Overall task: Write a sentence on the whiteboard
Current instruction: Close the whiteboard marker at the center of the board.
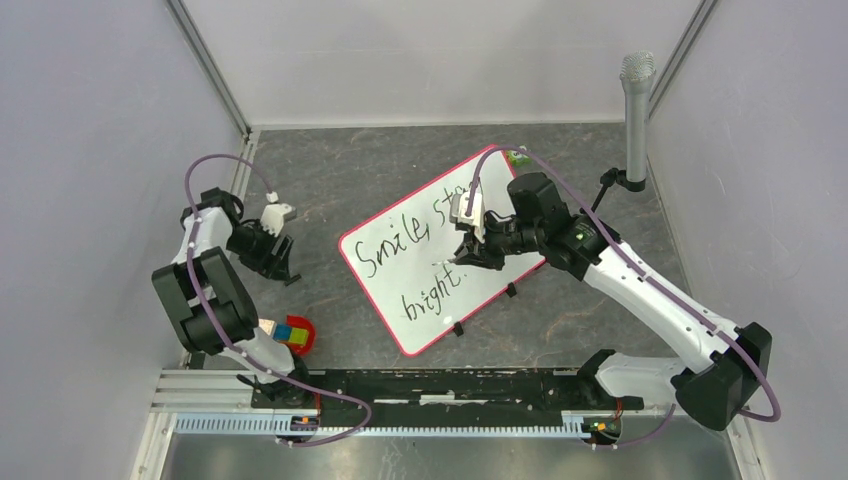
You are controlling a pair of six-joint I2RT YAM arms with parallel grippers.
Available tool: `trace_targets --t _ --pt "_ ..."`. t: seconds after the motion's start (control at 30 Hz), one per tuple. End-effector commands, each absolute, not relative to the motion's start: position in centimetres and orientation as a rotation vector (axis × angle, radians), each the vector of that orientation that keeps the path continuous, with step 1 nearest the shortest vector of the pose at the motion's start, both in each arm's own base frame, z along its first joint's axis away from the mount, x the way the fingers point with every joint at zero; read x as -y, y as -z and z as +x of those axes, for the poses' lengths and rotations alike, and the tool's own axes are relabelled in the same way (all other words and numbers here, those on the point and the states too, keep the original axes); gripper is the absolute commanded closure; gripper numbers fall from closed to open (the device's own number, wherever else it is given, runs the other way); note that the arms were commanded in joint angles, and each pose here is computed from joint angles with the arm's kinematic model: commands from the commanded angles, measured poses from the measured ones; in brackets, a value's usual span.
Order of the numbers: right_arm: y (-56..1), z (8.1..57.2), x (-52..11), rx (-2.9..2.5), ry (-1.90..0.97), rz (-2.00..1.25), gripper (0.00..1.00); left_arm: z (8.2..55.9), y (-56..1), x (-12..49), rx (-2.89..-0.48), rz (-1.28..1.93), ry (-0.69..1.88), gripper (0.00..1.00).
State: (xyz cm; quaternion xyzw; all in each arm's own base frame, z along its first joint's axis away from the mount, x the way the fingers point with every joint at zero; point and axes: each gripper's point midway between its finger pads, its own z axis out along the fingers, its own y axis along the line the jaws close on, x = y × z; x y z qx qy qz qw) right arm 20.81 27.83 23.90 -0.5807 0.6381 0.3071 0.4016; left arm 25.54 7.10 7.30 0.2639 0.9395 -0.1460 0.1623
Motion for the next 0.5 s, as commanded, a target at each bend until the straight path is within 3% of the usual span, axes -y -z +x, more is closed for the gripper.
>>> trace_targets --t 0.0,0.33,0.47 --pt "-26.5 20.7 -28.8 -1.549 -0.828 -1.441 1.0 28.8 -4.7 -10.0 -2.58 0.97 0.193 0.26" --pt "-26.5 20.2 -28.3 -1.551 -0.817 -1.456 1.0 27.4 -0.1 -8.9 -2.663 1.186 0.157 0.29" --pt "-26.3 20.3 -28.2 -1.557 -0.81 -1.456 1.0 26.8 1.4 -8.7 -2.7 1.272 0.082 0.35"
